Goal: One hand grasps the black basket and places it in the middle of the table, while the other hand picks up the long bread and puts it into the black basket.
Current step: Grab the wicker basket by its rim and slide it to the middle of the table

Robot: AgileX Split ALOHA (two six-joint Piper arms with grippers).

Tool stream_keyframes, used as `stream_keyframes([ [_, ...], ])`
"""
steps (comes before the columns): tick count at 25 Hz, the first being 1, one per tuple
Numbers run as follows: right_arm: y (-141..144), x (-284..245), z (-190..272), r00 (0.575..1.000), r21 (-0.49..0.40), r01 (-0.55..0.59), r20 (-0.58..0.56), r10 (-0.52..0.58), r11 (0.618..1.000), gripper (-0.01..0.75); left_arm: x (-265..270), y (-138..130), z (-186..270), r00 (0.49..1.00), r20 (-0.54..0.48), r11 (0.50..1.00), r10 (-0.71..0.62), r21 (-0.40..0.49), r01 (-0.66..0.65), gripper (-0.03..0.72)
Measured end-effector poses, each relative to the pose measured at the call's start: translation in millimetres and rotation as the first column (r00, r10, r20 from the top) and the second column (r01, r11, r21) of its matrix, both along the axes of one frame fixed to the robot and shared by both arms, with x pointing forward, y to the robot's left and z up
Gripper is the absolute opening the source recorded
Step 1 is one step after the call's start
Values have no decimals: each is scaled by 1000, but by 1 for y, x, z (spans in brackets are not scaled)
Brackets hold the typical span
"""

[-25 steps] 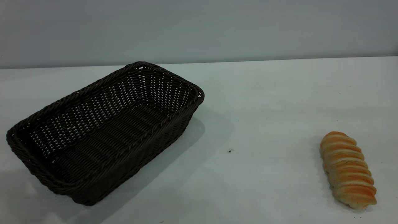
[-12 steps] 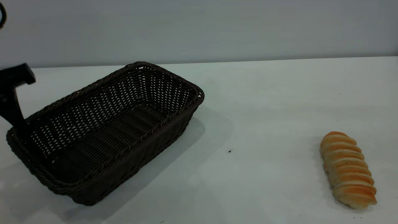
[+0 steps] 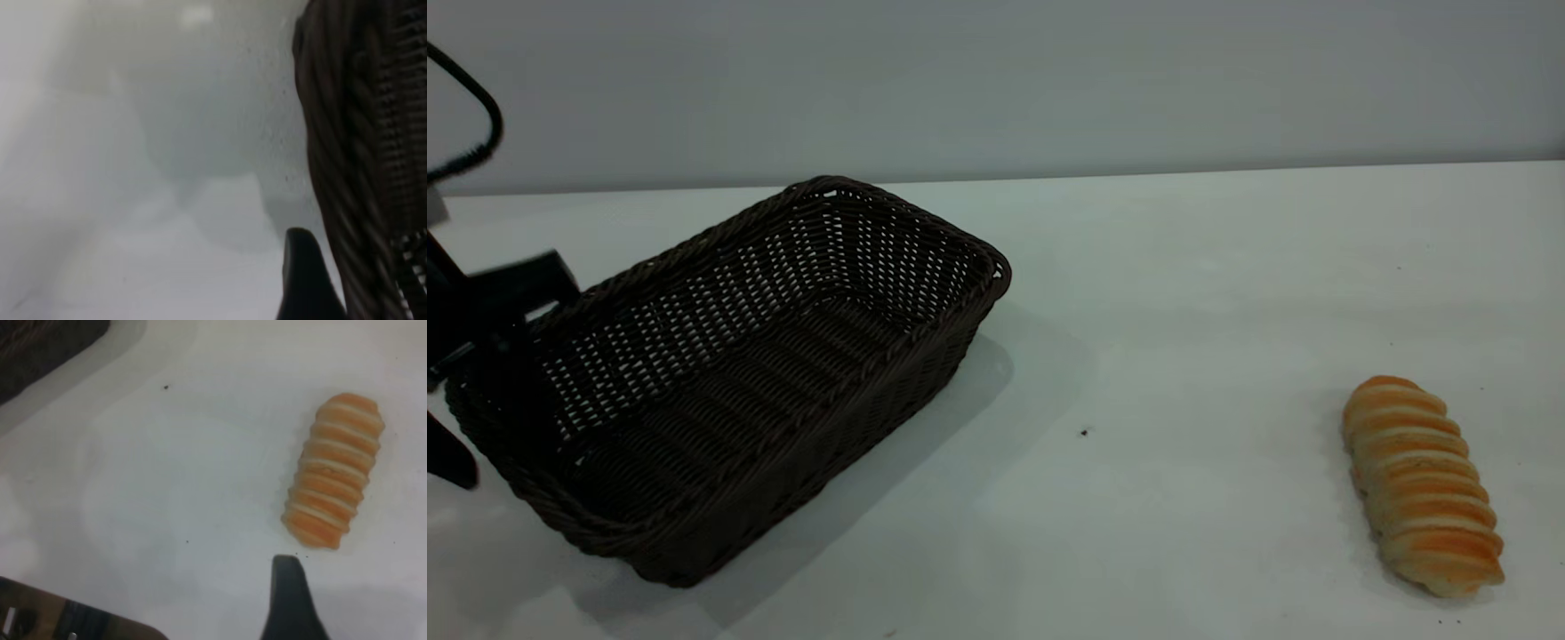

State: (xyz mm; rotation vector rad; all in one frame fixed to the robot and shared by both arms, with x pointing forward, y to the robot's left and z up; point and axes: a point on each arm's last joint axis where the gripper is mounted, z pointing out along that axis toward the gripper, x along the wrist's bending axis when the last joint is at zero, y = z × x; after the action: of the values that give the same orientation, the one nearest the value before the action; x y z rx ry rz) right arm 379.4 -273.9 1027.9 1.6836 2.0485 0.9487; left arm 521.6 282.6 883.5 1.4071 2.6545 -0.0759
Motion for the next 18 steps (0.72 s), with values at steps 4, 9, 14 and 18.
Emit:
stream_keyframes([
  [4, 0, 0, 0, 1000, 1, 0, 0, 0, 1000, 497, 8, -6, -24, 1000, 13, 1000, 18, 0, -18, 488],
  [9, 0, 0, 0, 1000, 1, 0, 0, 0, 1000, 497, 10, -16, -48, 1000, 5, 1000, 3, 10, -3, 404],
  [14, 0, 0, 0, 1000, 0, -1, 0, 1, 1000, 497, 16, -18, -42, 993, 54, 995, 102, -22, -101, 137],
  [18, 0, 0, 0, 1000, -2, -1, 1, 1, 1000, 497, 16, -19, -25, 994, 84, 998, 63, -23, -61, 138],
])
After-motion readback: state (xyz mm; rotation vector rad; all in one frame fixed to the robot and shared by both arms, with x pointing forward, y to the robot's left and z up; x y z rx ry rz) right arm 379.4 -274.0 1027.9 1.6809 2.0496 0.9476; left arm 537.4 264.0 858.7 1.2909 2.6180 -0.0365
